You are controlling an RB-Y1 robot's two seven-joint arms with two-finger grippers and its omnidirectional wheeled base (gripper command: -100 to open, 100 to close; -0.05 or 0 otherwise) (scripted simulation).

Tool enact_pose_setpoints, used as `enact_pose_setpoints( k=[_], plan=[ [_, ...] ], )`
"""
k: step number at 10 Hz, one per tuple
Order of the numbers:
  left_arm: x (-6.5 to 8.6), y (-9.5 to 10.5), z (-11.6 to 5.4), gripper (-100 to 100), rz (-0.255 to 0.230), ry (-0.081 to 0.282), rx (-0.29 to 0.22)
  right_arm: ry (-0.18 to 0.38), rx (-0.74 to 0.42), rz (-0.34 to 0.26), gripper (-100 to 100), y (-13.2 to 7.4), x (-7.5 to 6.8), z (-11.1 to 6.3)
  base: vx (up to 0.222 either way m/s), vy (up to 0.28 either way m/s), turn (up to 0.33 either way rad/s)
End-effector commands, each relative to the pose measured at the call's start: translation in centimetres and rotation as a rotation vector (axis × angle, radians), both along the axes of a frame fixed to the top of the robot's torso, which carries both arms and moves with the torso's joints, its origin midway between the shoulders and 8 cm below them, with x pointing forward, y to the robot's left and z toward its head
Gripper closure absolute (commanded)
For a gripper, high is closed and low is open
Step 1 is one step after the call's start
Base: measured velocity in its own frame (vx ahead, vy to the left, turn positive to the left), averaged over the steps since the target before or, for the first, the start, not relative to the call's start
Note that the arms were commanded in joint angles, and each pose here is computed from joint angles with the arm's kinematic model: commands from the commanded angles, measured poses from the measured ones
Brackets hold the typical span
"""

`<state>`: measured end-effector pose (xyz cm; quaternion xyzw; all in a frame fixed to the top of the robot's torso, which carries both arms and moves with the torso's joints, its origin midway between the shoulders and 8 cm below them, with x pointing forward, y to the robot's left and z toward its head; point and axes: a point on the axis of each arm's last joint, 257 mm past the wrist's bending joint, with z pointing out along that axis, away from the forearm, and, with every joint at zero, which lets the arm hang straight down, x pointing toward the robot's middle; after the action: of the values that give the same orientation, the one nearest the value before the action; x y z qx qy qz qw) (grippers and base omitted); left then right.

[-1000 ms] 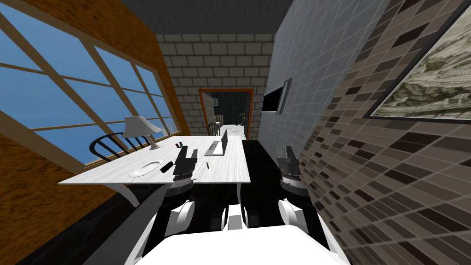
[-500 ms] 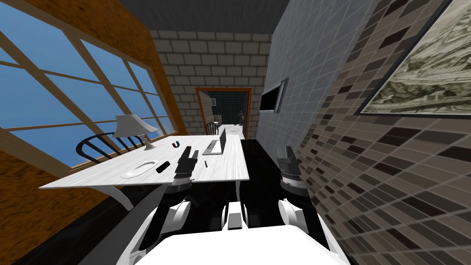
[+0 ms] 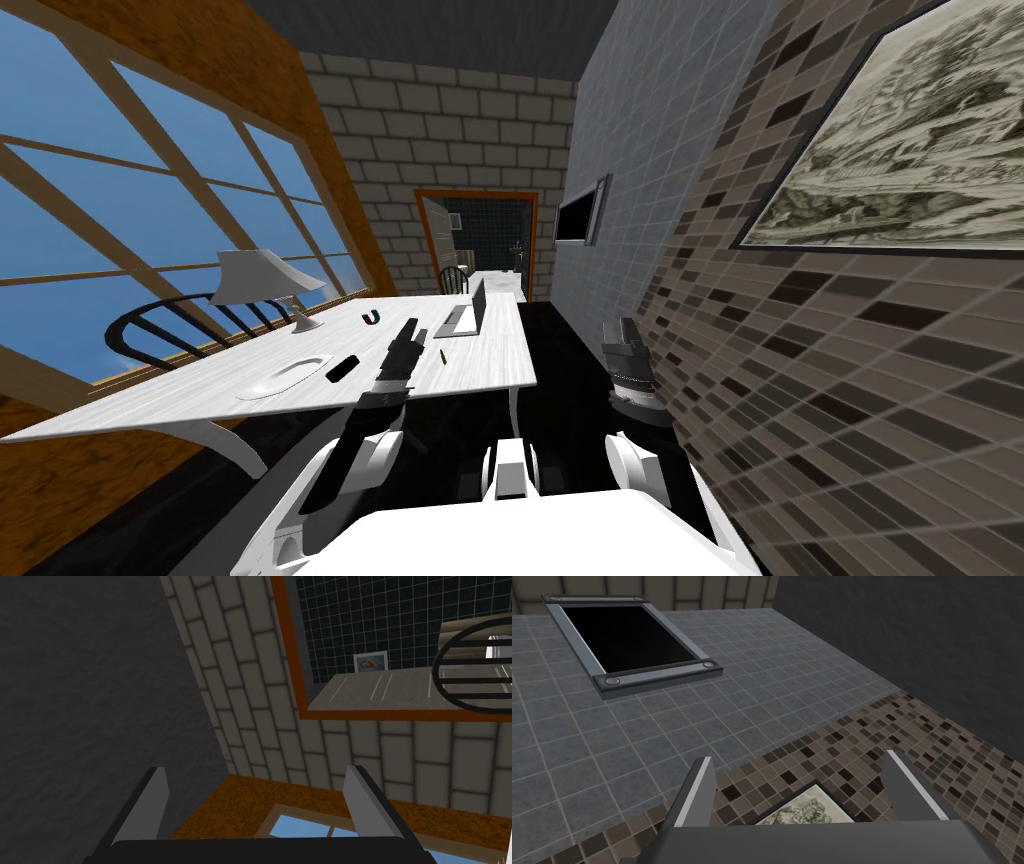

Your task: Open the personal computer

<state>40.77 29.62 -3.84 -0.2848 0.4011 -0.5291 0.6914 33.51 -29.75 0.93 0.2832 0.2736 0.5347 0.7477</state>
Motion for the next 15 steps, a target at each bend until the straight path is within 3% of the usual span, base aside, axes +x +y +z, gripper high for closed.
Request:
enact_pose_setpoints(
  k=[1, 8, 15],
  plan=[
    [1.7, 3.0, -1.5, -100, 0.05, 0.062, 0.035, 0.0, 0.0, 0.0, 0, 0.0, 0.0, 0.0, -0.047, 0.02, -0.138],
    [5.5, 12.6, -3.7, -100, 0.227, 0.21, 0.087, 0.0, 0.0, 0.0, 0, 0.0, 0.0, 0.0, -0.039, 0.001, -0.16],
    [7.8, 21.2, -4.8, -100, 0.408, 0.359, 0.106, 0.0, 0.0, 0.0, 0, 0.0, 0.0, 0.0, -0.002, -0.048, -0.171]
  ],
)
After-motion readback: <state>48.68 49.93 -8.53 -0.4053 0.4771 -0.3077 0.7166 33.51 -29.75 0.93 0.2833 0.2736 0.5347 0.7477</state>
